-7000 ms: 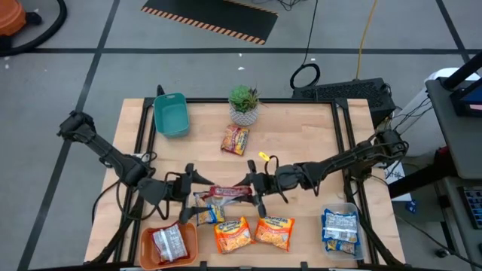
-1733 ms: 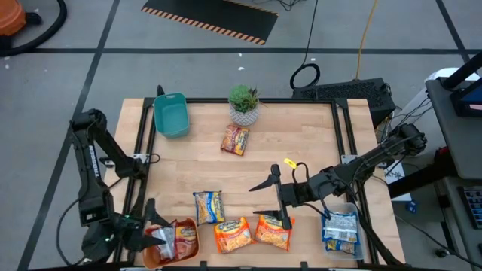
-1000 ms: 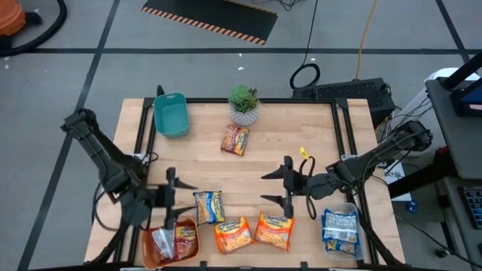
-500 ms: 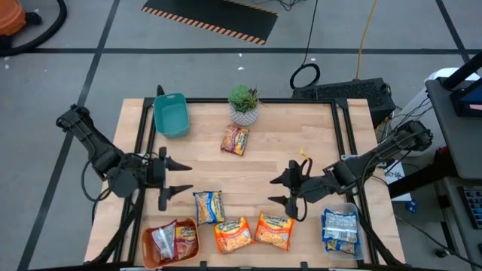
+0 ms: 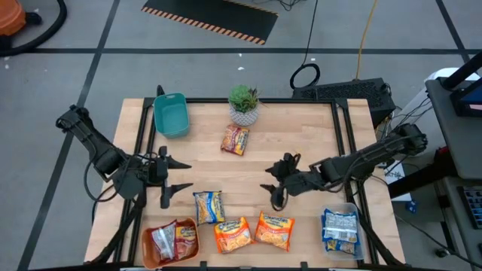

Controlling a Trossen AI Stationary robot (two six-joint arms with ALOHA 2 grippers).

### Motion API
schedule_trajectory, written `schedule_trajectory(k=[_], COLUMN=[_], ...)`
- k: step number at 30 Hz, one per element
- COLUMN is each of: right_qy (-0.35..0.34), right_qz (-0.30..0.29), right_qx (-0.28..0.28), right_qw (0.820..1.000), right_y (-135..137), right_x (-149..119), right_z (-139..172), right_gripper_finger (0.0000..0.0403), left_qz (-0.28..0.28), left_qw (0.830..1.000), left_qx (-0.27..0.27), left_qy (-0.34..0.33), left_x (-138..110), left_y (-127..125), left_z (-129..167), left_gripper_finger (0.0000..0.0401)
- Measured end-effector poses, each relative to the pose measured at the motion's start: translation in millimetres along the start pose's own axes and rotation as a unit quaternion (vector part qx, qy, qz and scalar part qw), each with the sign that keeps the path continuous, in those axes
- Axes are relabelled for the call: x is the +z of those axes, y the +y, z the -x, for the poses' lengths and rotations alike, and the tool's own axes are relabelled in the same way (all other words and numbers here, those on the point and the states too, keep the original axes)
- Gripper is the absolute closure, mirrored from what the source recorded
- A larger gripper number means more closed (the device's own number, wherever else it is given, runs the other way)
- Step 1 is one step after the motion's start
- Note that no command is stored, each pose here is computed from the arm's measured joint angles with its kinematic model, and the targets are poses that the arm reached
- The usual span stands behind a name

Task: Sort Maruchan noodles
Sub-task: Put the right orange noodle pack into the blue bin

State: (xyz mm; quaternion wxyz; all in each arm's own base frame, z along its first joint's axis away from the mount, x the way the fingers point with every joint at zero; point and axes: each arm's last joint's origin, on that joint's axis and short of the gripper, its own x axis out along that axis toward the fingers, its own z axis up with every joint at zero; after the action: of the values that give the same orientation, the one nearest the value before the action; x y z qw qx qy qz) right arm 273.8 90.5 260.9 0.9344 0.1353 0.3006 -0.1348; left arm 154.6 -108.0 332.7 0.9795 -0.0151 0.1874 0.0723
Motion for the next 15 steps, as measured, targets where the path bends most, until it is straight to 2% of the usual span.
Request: schedule_trajectory(k=[6, 10, 13, 15], right_qy=[-0.004, 0.022, 0.06, 0.107], right_qz=[0.011, -0.002, -0.017, -0.027], right_qx=[-0.02, -0.005, 0.028, 0.071], right_qw=[1.0, 1.0, 0.998, 0.991], right_y=[-11, -21, -26, -26], right_x=[5, 6, 5, 1], right_z=[-31, -48, -56, -56], right_gripper_finger=[0.0131, 0.0131, 0.0131, 0.0131], left_qz=[-0.005, -0.005, -0.004, 0.005], left_qw=[1.0, 1.0, 0.999, 0.999], left_qx=[0.015, 0.019, 0.022, 0.02], left_qy=[0.004, 0.012, 0.026, 0.031], left_x=[0, -2, -5, -7], left_y=[4, 4, 5, 4], left_z=[-4, -5, -5, -4], left_gripper_finger=[0.0133, 0.0133, 0.0133, 0.0133])
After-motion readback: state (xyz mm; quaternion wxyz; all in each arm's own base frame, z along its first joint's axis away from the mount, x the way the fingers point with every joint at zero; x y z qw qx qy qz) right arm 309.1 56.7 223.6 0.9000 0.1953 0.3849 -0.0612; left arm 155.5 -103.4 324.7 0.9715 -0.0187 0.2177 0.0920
